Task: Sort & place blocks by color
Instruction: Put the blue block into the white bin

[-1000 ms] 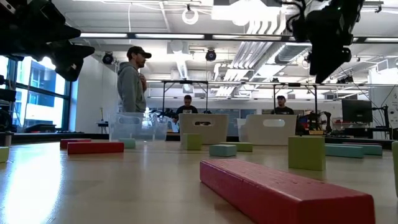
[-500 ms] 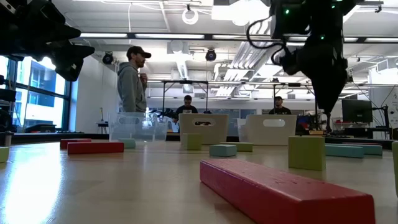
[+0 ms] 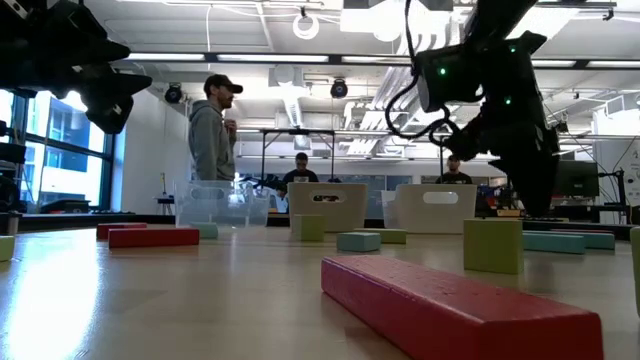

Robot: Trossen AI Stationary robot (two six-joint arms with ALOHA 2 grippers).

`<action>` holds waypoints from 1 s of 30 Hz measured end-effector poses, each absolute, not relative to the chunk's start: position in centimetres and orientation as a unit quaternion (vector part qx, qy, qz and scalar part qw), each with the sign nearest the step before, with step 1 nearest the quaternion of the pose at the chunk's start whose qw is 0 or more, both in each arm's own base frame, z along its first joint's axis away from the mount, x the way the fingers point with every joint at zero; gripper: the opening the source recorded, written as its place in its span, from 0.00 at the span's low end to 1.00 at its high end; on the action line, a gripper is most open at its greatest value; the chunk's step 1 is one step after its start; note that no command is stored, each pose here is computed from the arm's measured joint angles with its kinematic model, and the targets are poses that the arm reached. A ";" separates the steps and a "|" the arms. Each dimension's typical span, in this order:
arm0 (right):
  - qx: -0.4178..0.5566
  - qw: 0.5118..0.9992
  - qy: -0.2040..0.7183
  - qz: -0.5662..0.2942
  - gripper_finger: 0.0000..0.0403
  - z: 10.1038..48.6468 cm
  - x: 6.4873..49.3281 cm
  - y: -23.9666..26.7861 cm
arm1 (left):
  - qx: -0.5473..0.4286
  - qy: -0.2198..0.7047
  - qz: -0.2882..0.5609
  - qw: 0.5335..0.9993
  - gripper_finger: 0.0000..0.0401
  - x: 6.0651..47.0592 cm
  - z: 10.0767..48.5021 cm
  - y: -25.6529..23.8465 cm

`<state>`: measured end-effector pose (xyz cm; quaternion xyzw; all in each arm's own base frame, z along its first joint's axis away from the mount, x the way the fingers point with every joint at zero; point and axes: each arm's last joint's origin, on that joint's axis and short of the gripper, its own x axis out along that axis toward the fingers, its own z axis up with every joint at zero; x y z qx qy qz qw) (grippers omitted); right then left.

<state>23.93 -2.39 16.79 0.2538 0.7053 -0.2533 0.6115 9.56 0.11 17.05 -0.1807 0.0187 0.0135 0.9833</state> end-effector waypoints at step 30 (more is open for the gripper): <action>0.242 0.617 0.722 -0.198 0.58 13.4 23.4 -2.8 | -0.182 0.017 0.013 0.983 0.46 9.6 17.1 0.1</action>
